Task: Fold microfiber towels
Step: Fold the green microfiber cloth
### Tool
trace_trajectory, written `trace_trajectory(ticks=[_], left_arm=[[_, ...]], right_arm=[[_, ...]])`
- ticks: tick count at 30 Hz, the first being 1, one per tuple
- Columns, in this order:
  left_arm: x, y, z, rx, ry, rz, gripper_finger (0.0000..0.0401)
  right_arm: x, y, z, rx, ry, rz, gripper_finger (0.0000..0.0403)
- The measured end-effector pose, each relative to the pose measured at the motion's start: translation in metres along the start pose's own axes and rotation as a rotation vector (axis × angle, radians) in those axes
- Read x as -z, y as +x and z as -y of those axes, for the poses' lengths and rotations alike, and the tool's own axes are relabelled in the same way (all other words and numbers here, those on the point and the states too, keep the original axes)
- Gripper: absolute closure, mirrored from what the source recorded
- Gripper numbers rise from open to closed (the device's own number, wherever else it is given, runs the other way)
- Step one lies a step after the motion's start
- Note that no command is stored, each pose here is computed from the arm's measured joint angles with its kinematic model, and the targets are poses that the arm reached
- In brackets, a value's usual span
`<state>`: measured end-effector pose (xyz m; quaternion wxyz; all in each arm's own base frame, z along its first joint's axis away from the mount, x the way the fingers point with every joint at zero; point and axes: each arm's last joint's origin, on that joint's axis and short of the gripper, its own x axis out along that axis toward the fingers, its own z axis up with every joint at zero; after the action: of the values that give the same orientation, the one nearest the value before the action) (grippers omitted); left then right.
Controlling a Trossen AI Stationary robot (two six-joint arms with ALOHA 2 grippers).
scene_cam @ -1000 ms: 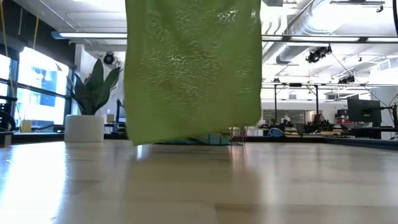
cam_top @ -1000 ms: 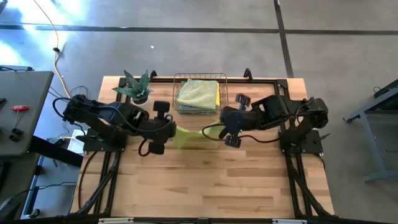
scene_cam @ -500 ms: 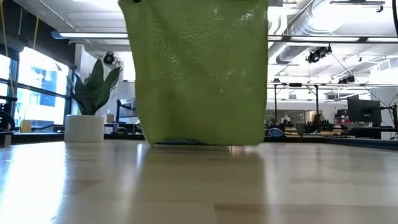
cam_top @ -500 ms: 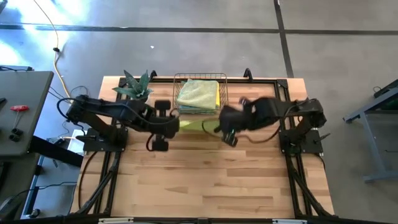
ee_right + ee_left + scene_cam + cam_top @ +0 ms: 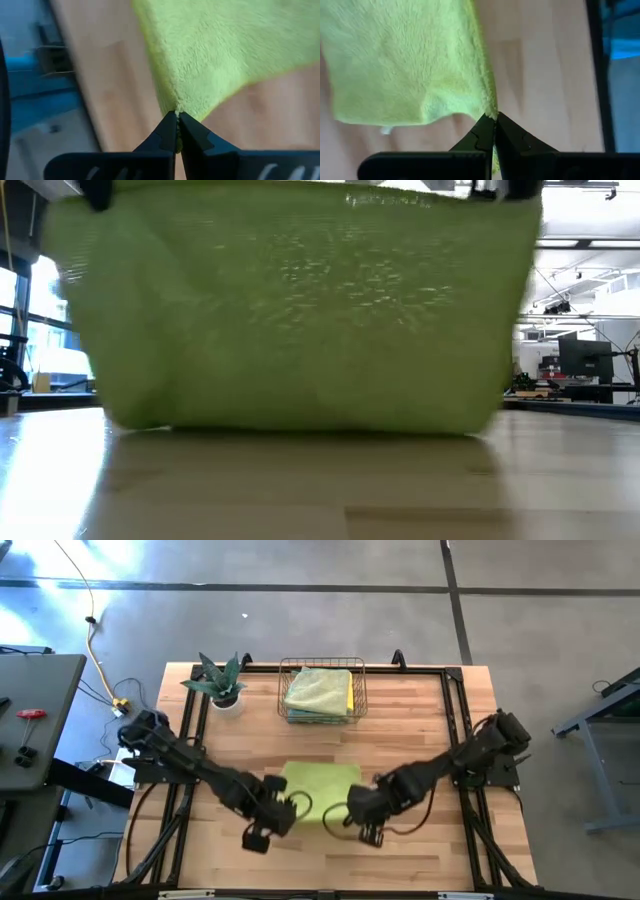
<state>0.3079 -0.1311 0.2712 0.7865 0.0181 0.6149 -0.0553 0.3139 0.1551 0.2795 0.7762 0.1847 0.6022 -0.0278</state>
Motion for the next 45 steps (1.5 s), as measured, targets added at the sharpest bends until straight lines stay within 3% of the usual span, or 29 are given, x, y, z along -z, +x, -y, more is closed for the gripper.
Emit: trace_trajectory(ticks=[6,13,26,38,45], left_arm=[[-0.006,0.042,0.034,0.081,0.004,-0.008,0.0401],[-0.005,0.072,0.048,0.07,0.046,-0.074,0.0401],[-0.008,0.069,-0.017,-0.094,0.102,-0.21,0.0401],[-0.018,0.069,-0.078,-0.25,0.128,-0.211,0.0401],[-0.017,0.077,-0.103,-0.206,0.119,-0.219,0.0401]], right_arm=[[0.021,0.035,-0.019,-0.147,0.033,0.039,0.0402],[0.033,0.057,-0.015,-0.152,0.053,0.043,0.0402],[0.013,0.059,0.021,0.029,0.085,0.086,0.0402],[-0.004,0.056,0.064,0.187,0.14,0.025,0.0402],[-0.012,0.055,0.074,0.231,0.178,0.063,0.0402]])
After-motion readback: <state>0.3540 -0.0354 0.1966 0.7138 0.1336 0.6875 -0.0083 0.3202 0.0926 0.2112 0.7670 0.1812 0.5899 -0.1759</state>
